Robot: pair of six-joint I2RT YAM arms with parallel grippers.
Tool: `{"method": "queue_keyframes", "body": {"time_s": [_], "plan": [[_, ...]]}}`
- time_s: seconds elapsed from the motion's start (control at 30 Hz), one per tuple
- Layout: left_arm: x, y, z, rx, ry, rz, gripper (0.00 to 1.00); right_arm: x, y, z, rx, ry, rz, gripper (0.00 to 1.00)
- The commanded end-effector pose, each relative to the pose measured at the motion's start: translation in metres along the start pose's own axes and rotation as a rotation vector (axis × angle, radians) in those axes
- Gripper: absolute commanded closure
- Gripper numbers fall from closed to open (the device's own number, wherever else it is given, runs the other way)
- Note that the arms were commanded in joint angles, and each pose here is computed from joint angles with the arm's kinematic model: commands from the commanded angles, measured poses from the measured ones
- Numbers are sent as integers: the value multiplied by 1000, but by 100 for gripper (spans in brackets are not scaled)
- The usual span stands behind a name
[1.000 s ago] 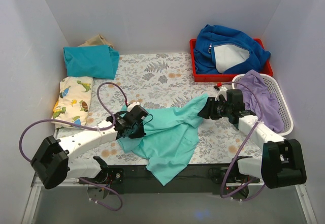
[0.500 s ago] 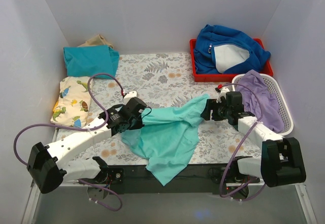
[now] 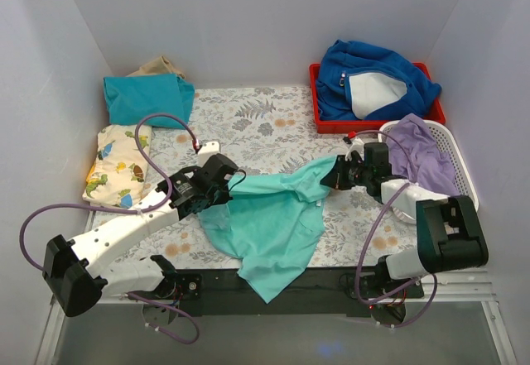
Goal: Fold and stack the t-shirts
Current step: Flatten the tshirt out
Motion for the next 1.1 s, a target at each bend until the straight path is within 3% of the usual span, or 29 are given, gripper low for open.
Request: {"method": "queue_keyframes", "body": {"time_s": [0.0, 0.2, 0.37, 0.53, 0.93, 1.07], "plan": [[26, 3, 17, 20, -89, 9, 100, 37, 36, 19, 123, -132, 119, 99], [55, 0, 49, -3, -140, 3, 100, 66, 95, 83, 194, -214, 285, 99], [66, -24, 95, -268, -143, -25, 100, 76, 142, 145, 218, -299, 397, 99], [39, -54, 151, -619, 29, -96, 100, 69, 203, 225, 283, -453, 508, 99], [47, -18, 307, -1033, -76, -52, 100, 21, 319, 376, 488, -663, 737, 99], [58, -6, 327, -1016, -110, 4, 100, 31, 336, 398, 480, -717, 771, 99]]}}
Point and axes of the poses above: each gripper's point midway between its finger pads, its own z axis back along the fingers, its own y axis along the line the jaws close on, x = y × z, the point moved 2 cm from there along z, back along the fingers
